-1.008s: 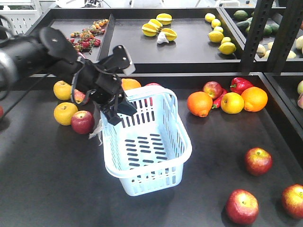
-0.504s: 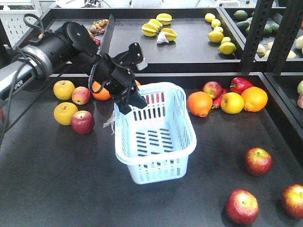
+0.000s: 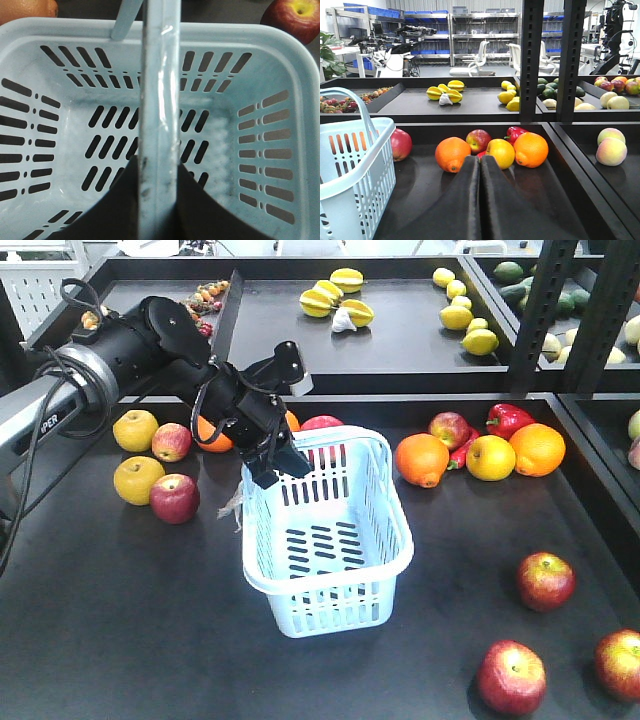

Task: Pick three apples into basket with both arms
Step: 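Lower the light-blue basket onto the table with the left gripper, then open the left gripper and lift it away from the basket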

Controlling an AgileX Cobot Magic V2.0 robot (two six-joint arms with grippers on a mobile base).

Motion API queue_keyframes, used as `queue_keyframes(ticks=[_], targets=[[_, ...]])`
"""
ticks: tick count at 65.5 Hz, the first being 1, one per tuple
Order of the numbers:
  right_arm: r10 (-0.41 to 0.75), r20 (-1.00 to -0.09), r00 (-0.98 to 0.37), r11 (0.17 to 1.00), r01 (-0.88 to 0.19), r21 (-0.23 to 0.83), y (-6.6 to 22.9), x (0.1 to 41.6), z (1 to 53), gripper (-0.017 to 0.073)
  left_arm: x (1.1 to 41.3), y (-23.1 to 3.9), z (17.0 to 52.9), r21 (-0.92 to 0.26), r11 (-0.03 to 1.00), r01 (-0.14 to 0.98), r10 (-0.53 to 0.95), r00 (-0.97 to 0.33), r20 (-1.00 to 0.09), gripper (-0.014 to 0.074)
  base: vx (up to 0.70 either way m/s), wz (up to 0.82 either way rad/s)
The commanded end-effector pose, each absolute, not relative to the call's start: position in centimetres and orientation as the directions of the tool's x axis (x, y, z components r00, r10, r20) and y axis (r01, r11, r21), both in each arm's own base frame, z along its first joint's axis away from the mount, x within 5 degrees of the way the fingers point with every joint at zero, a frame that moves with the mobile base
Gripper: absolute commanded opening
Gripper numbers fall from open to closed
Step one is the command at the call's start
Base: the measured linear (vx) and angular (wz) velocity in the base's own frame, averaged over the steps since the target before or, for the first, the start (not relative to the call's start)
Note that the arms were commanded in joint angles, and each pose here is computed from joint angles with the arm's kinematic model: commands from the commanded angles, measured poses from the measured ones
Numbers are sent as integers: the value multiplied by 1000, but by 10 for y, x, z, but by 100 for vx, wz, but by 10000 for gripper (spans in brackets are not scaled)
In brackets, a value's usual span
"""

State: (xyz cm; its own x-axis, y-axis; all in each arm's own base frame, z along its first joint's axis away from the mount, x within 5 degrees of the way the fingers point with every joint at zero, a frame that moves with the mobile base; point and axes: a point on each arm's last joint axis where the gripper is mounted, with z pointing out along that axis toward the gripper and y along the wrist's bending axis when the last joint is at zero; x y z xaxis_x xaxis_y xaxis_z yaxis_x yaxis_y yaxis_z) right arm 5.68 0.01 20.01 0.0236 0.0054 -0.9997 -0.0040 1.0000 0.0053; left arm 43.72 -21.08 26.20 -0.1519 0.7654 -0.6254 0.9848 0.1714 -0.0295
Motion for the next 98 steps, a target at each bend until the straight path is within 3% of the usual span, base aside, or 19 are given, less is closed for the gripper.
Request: queue_keyframes(ticks=[1,12,31,42,54,61,79,88,98], targets=[[-9,-996,93,1000,-1,-9,0,56,202,-5,425,-214,308,17,163,986,699,-104,-708,45,0,0],[-9,-996,93,1000,-1,-9,0,56,202,-5,424,-214,308,11,169,986,697,-111,-708,170,0,0],[-9,-996,93,1000,-1,-9,0,56,202,-5,424,-214,310,-30,212,977,683,-170,-710,510,0,0],[-9,-996,93,1000,-1,-9,0,56,202,-5,419,-214,325,-36,232,972,651,-183,-737,547,0,0],[-9,-996,93,1000,-1,-9,0,56,202,-5,407,-209,355,-21,264,964,625,-188,-758,514,0,0],[-9,-996,93,1000,-1,-9,0,56,202,-5,397,-203,375,-40,334,942,601,-245,-760,434,0,0],[-9,-996,93,1000,-1,-9,0,56,202,-5,361,-177,434,-66,569,820,508,-413,-756,-10,0,0],[-9,-996,93,1000,-1,-9,0,56,202,-5,333,-165,448,-93,611,786,477,-460,-749,-8,0,0],[-9,-996,93,1000,-1,-9,0,56,202,-5,283,-147,430,-152,619,771,501,-537,-679,-8,0,0]])
